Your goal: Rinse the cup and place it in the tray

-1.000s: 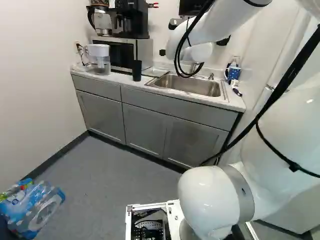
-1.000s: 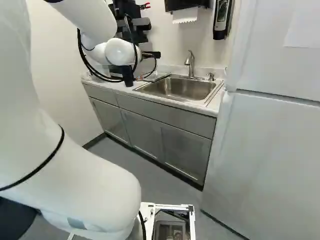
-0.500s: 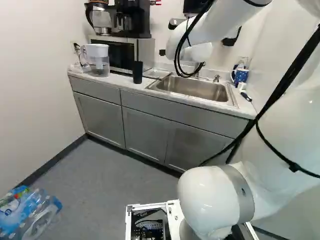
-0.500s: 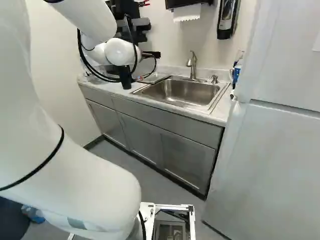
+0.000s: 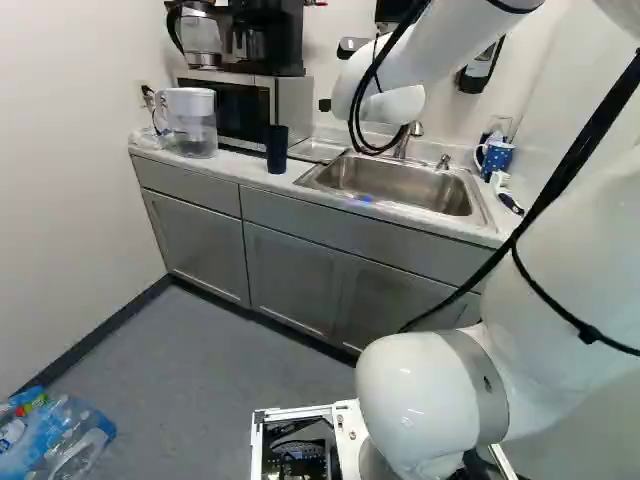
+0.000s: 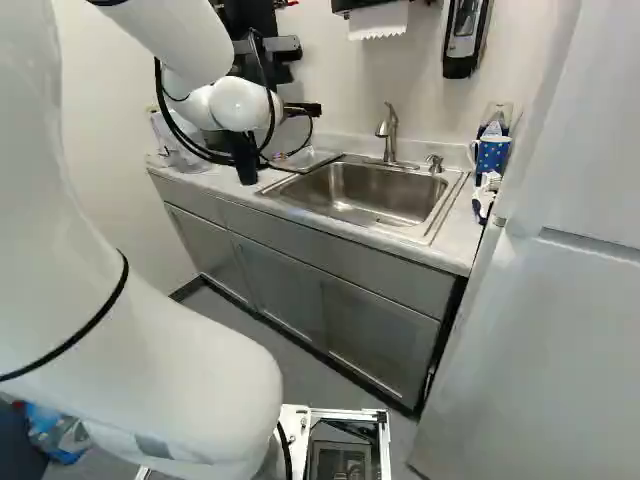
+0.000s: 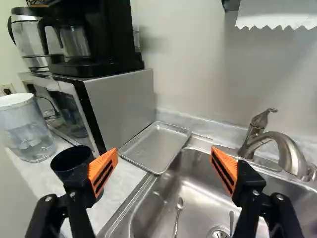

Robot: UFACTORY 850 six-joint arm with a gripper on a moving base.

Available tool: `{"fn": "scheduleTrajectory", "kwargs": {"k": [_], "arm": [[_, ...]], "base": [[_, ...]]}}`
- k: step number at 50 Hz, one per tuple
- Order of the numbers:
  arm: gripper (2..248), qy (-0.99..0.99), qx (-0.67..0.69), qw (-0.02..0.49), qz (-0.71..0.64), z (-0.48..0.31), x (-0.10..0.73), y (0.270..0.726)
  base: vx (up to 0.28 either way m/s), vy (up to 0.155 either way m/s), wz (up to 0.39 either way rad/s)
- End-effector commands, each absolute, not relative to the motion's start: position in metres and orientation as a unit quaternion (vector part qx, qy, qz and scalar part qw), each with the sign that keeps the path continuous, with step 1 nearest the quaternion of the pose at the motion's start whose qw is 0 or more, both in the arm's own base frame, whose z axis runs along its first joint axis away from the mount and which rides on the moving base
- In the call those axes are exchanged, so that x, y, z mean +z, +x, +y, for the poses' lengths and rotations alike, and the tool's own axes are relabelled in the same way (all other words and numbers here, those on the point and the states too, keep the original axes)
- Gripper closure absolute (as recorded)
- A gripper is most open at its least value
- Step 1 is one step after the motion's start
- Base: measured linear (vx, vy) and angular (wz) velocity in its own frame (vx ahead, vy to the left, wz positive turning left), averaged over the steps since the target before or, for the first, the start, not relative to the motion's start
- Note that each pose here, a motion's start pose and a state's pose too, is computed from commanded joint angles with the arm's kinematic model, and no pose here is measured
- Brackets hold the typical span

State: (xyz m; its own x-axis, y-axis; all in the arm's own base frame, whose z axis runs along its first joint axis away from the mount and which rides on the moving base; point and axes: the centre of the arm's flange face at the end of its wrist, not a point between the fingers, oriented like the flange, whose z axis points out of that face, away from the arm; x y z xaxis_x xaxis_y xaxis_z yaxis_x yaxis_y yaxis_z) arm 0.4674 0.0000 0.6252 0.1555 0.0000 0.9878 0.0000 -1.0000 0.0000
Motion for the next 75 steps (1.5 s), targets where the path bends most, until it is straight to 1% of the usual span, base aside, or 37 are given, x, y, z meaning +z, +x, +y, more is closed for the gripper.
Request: {"fn": "scheduleTrajectory", "kwargs": {"k": [21, 51, 75], "arm": [[3, 0.76, 0.65, 0.0, 0.0, 0.0, 0.625, 0.467], [3, 0.76, 0.65, 0.002, -0.002, -0.002, 0.625, 0.469], [3, 0.761, 0.648, 0.021, -0.025, -0.033, 0.626, 0.491]], "base": [[0.105, 0.002, 0.01], [-0.004, -0.001, -0.001], [0.0, 0.0, 0.0]]}}
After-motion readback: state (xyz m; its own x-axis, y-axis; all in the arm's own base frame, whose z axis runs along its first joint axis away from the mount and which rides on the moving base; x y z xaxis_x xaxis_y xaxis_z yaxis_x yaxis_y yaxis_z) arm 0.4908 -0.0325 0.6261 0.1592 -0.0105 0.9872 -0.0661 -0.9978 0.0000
